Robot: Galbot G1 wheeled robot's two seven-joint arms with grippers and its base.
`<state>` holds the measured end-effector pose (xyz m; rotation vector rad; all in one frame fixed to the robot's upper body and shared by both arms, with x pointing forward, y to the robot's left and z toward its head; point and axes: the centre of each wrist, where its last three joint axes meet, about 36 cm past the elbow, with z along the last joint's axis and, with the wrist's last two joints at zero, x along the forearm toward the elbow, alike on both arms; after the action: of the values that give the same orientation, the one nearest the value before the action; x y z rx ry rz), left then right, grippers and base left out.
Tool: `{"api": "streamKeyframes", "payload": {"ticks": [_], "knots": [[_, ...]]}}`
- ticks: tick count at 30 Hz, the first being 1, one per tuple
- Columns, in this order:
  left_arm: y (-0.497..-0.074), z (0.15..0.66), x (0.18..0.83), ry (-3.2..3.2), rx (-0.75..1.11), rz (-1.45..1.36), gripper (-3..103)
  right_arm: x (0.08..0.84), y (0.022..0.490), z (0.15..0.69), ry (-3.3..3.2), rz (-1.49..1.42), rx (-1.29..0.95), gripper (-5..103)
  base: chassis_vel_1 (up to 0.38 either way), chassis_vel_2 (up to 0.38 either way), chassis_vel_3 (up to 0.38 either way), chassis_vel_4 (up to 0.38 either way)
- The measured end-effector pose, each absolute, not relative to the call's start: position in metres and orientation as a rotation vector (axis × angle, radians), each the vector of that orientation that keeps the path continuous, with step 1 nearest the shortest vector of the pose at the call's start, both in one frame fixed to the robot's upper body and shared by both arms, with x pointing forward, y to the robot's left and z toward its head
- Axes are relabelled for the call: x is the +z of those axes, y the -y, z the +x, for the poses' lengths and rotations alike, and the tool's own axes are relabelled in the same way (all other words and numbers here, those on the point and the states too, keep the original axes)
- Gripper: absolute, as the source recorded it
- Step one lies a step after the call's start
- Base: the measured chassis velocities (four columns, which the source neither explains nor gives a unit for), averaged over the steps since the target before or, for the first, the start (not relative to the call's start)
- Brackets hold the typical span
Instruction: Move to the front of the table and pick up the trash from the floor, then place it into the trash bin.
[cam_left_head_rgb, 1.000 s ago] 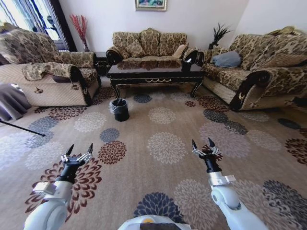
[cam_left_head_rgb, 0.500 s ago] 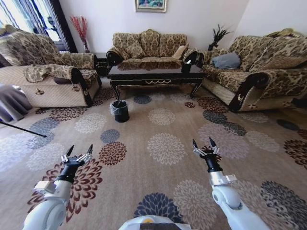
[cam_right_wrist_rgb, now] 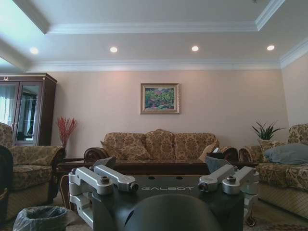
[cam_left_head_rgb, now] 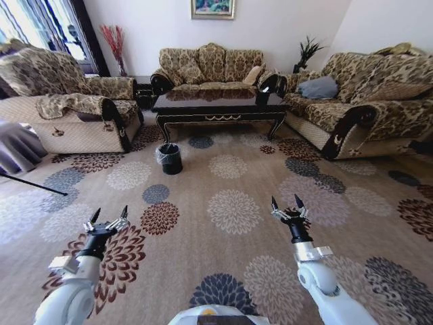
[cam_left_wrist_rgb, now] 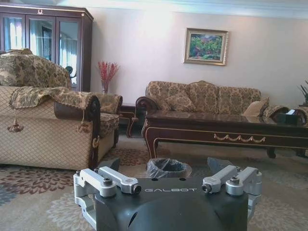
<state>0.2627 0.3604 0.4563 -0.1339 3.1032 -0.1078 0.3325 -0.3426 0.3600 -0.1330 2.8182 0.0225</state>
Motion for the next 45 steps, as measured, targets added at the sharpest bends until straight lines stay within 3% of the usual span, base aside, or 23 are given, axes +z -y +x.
{"api": "streamKeyframes", "payload": {"ticks": [9, 26, 45], "knots": [[-0.355, 0.265, 0.487, -3.099, -0.161, -0.112, 100, 0.39, 0.349, 0.324, -2.917, -0.013, -0.046, 100, 0.0, 0.0, 0.0, 0.0], [-0.368, 0.276, 0.512, -3.108, -0.137, -0.064, 100, 0.445, 0.374, 0.327, -2.895, -0.194, -0.141, 100, 0.0, 0.0, 0.0, 0.0], [-0.368, 0.279, 0.51, -3.111, -0.138, -0.054, 100, 0.444, 0.381, 0.322, -2.902, -0.244, -0.134, 100, 0.0, 0.0, 0.0, 0.0]]}}
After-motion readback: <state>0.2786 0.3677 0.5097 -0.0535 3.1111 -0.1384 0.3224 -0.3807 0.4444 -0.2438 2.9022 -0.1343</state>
